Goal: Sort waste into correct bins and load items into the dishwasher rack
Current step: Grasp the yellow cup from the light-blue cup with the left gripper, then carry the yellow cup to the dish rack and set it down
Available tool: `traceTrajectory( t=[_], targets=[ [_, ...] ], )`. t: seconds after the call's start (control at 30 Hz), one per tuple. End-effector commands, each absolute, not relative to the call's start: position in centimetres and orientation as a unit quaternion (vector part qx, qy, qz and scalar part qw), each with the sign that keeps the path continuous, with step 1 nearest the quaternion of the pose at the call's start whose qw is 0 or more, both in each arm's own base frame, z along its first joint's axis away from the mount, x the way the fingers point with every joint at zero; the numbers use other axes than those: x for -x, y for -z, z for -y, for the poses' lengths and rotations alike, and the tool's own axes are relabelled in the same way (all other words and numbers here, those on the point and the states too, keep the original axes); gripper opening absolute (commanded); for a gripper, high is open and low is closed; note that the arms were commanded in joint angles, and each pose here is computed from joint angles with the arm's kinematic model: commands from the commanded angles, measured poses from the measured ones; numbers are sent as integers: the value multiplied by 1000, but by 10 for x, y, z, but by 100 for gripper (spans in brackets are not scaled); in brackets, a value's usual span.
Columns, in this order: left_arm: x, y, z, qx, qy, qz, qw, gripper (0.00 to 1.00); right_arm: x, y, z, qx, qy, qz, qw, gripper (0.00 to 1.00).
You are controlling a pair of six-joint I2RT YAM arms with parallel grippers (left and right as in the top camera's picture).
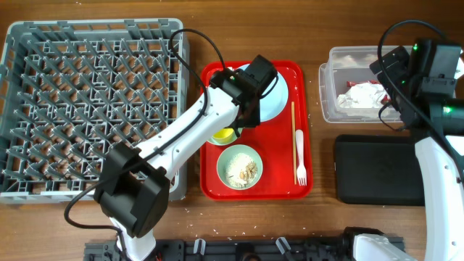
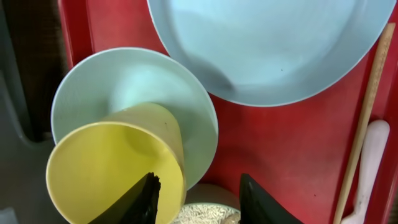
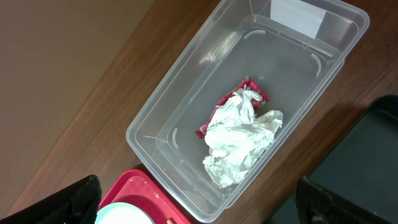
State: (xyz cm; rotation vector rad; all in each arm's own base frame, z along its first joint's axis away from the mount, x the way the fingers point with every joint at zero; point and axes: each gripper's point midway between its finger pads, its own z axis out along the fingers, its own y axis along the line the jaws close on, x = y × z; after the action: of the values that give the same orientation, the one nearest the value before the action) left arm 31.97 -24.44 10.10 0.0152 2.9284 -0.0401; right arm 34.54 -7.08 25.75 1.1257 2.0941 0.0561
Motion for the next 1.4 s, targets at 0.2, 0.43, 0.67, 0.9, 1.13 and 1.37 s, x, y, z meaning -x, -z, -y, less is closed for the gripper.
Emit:
traceTrajectory(
  t=[0.2, 0.43, 0.67, 0.9, 1.13, 1.37],
  targets=[
    [-308, -79, 243, -14, -30, -994, 101, 36, -344, -259, 76, -448, -12, -811, 377, 100],
    [-304, -68, 231, -4, -56, -993, 100, 32, -344, -259, 76, -448, -12, -811, 377, 100],
    [-303, -68, 231, -10, -59, -993, 98, 4, -344, -259, 76, -448, -12, -811, 377, 100],
    [-303, -102, 230, -27, -48, -992, 111, 4, -344, -259, 76, -448, -12, -811, 377, 100],
    [-300, -180, 215, -37, 17, -984, 171, 4, -344, -259, 76, -448, -12, -811, 377, 100],
    [-320, -258, 135, 4, 226, -955, 193, 4, -344, -259, 76, -448, -12, -811, 377, 100]
  ],
)
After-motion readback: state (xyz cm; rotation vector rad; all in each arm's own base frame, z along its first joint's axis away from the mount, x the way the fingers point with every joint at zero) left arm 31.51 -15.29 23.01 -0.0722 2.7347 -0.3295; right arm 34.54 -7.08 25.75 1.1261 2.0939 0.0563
